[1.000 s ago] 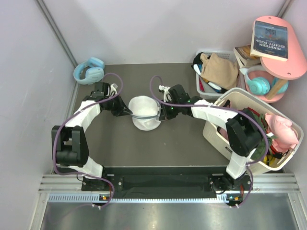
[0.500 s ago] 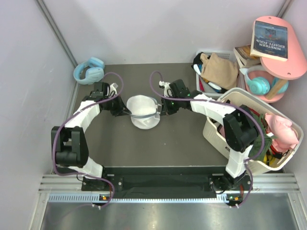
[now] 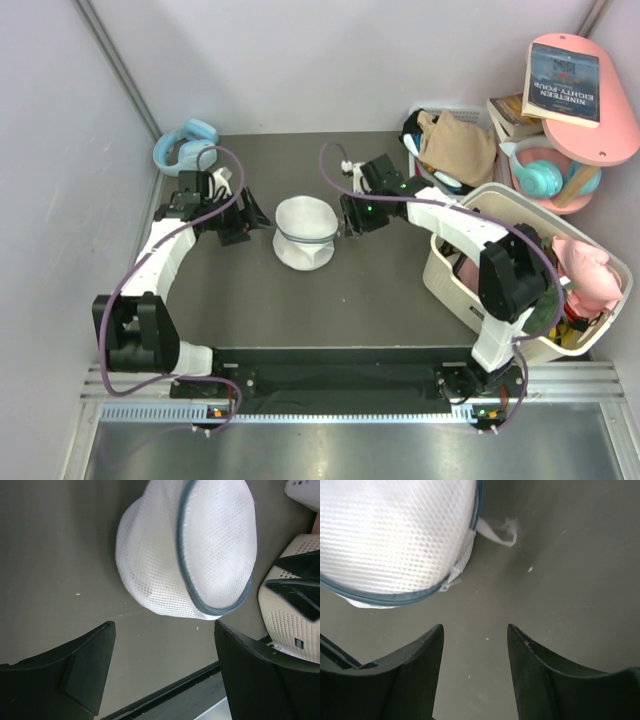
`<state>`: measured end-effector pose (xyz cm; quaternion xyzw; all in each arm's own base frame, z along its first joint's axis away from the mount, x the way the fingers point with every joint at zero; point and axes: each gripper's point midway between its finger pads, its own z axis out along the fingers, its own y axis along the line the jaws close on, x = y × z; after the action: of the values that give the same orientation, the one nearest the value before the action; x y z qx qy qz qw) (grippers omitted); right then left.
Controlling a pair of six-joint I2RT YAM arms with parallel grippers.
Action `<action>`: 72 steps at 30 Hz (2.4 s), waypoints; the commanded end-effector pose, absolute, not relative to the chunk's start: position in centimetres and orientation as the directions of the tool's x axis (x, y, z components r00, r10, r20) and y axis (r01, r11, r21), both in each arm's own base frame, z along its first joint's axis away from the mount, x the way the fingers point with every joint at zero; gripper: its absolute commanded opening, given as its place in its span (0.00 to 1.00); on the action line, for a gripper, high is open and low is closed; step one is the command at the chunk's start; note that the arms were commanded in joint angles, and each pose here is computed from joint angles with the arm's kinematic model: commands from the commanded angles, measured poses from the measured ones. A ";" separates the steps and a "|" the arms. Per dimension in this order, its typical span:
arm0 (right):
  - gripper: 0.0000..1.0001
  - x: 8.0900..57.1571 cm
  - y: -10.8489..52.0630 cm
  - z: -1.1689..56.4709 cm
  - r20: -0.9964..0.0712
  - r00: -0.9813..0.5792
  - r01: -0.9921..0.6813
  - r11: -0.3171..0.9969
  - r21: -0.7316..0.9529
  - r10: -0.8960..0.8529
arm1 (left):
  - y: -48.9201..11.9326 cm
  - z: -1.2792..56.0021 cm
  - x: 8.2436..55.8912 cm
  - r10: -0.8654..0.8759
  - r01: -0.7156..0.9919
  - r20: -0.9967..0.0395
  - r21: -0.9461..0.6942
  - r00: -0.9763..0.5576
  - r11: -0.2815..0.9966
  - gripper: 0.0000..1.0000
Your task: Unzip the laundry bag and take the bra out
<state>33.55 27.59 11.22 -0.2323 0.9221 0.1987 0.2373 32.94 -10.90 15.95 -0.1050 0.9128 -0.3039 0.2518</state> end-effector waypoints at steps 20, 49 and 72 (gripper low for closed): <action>0.60 34.0 44.3 20.2 -0.749 -0.491 -0.767 0.628 0.130 -0.445 | -5.8 13.8 30.2 -0.450 -0.202 -0.364 -0.550 -0.815 0.810 0.86; 0.00 33.5 45.0 19.8 -0.759 -0.538 -0.733 0.648 0.208 -0.366 | -7.4 15.5 31.7 -0.488 -0.158 -0.365 -0.650 -0.793 0.744 0.86; 0.00 33.9 41.6 25.3 -0.828 -0.548 -0.635 0.704 0.320 -0.117 | -14.0 16.7 38.3 -0.433 -0.055 -0.374 -0.702 -0.820 0.710 0.81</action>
<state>33.62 41.87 21.58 -0.2475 0.8450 0.2811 0.3816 35.93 -12.84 15.37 -0.1579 0.8941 -0.3447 0.2383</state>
